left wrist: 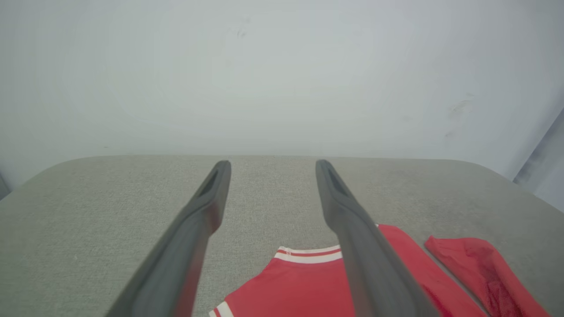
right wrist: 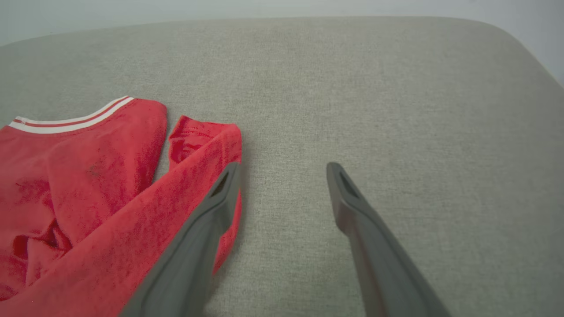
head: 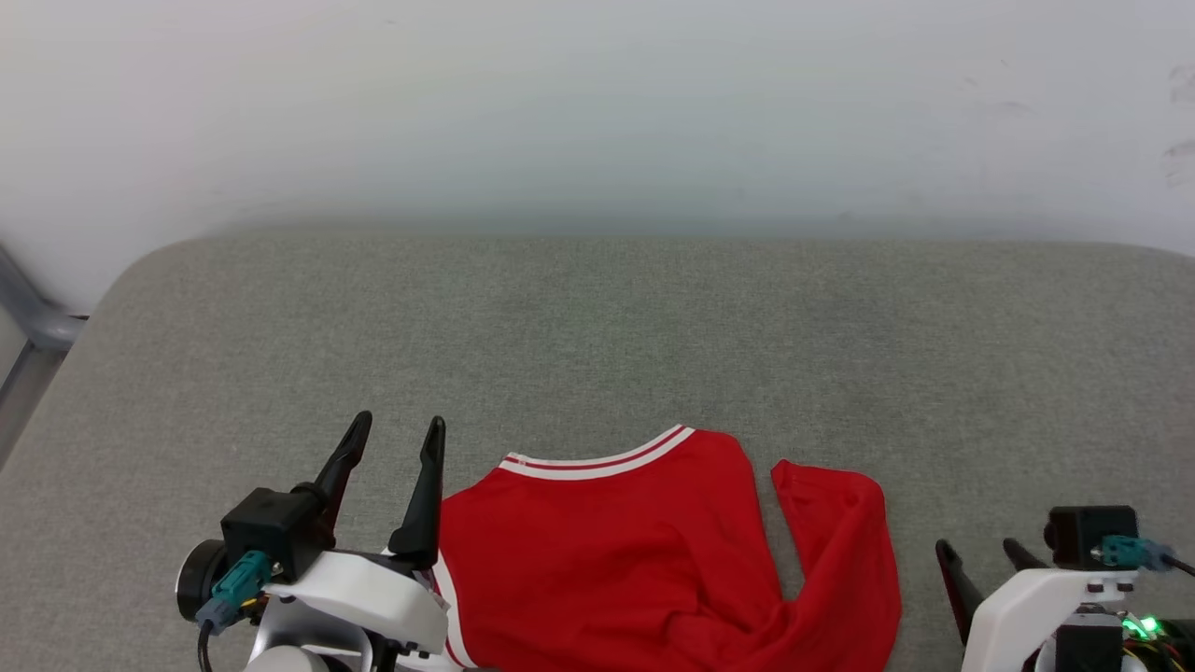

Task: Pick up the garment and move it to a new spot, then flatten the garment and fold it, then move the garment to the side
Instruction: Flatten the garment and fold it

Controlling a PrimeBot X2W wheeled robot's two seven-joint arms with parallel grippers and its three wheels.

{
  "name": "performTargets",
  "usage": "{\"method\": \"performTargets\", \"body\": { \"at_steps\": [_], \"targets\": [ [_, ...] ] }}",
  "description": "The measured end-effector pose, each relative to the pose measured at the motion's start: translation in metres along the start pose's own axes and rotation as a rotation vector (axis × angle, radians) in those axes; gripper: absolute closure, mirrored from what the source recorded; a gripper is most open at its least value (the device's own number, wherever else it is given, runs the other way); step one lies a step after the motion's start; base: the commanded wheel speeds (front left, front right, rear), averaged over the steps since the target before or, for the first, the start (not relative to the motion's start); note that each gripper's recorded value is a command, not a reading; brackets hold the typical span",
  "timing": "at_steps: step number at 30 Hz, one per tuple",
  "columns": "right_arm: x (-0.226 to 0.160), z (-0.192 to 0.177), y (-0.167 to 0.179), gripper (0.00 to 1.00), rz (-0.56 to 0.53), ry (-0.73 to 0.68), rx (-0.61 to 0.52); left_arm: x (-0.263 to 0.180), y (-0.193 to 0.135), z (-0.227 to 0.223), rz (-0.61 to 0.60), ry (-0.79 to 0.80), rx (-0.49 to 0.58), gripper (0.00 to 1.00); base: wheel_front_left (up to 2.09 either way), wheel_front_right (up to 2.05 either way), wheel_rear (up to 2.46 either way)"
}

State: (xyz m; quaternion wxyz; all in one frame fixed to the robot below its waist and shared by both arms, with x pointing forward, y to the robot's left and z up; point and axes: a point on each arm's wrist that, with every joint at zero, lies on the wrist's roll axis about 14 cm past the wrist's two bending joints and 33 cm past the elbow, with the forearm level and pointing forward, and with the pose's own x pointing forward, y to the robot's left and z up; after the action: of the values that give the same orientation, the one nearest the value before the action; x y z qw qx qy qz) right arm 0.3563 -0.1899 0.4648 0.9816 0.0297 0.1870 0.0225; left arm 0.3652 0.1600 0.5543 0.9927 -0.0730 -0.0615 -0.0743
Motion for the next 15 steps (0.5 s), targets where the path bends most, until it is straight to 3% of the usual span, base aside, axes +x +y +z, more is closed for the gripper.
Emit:
{"method": "performTargets", "body": {
  "at_steps": [5, 15],
  "targets": [
    [0.021, -0.031, 0.022, 0.0, 0.065, 0.252, -0.017, 0.004, -0.003, 0.004, -0.012, -0.018, 0.003, 0.0, 0.0, 0.0, 0.0],
    [0.057, -0.064, 0.052, 0.0, 0.203, 0.562, -0.158, 0.016, 0.01, -0.009, 0.015, 0.007, 0.016, 0.0, 0.0, 0.0, 0.0]
  ]
}}
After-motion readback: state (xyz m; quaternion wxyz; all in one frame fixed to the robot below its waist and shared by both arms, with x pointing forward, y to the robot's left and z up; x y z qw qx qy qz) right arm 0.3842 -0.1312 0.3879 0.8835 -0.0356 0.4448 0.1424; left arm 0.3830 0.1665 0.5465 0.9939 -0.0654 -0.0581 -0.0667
